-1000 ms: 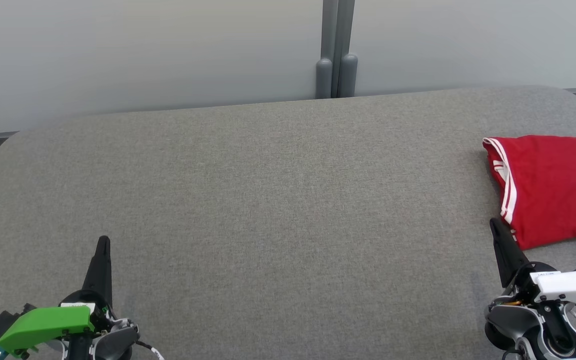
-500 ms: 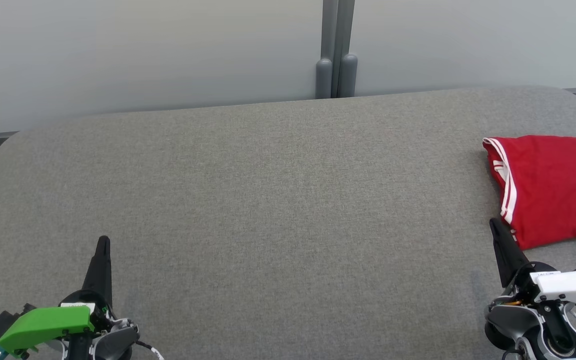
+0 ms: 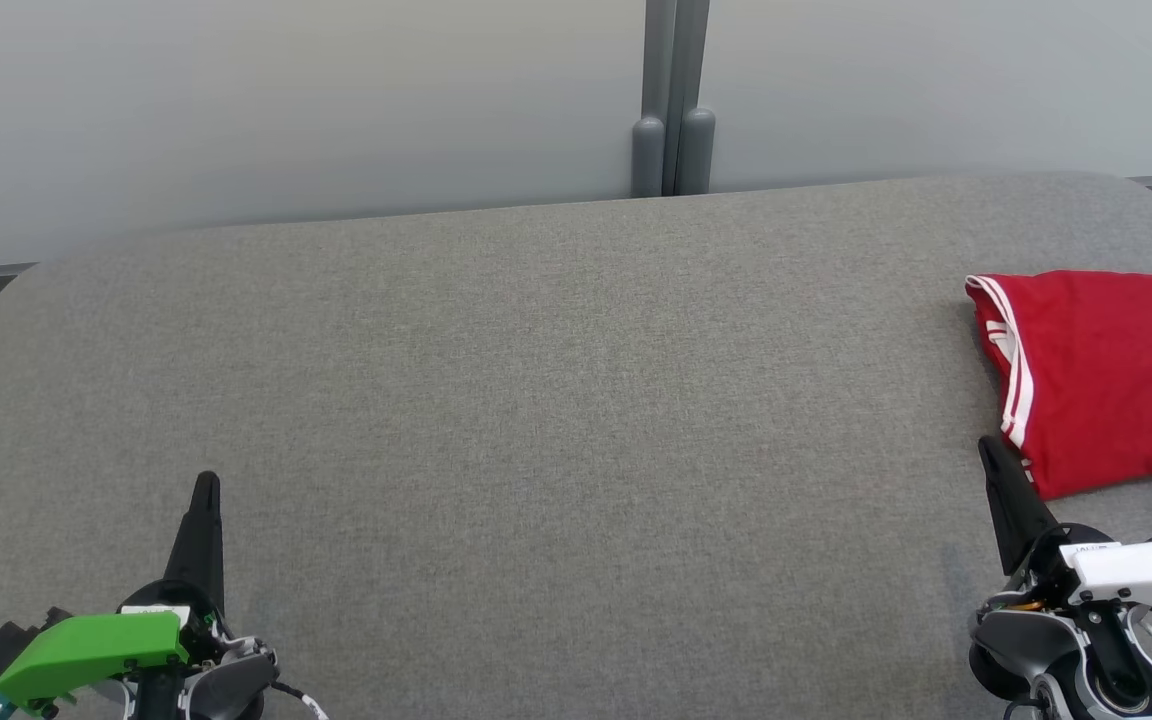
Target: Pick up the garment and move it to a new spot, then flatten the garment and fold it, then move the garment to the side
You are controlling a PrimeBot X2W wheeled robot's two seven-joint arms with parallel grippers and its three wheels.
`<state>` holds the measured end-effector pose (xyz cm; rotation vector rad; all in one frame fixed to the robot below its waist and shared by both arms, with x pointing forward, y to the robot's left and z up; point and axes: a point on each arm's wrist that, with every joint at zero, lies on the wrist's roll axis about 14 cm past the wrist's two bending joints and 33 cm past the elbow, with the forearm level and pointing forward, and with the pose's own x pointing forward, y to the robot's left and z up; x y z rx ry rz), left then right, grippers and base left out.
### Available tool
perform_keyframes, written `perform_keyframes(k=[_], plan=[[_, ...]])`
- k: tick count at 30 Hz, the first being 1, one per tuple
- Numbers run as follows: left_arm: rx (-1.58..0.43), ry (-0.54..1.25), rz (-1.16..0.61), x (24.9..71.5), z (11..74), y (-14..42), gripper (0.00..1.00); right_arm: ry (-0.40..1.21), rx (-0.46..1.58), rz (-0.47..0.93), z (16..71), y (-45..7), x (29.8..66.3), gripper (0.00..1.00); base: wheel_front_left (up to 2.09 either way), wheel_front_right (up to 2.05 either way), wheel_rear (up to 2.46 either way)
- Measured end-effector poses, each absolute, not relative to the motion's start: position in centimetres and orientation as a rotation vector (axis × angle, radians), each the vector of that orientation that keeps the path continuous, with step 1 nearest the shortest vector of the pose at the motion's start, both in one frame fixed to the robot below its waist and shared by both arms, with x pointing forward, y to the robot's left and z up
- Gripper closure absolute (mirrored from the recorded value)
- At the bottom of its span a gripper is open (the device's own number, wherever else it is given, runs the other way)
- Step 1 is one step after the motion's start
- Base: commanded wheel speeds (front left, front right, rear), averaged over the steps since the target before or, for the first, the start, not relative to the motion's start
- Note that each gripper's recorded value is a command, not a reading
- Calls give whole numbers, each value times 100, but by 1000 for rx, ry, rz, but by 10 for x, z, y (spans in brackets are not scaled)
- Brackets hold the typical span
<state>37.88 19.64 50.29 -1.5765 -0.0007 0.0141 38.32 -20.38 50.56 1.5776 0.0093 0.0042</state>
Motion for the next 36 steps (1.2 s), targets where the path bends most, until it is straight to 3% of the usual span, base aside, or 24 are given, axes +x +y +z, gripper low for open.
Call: perform_keyframes(k=[36], plan=[[-1577, -1, 14, 379, 503, 197, 100, 7, 1580, 3, 506, -204, 383, 100, 0, 0, 0]])
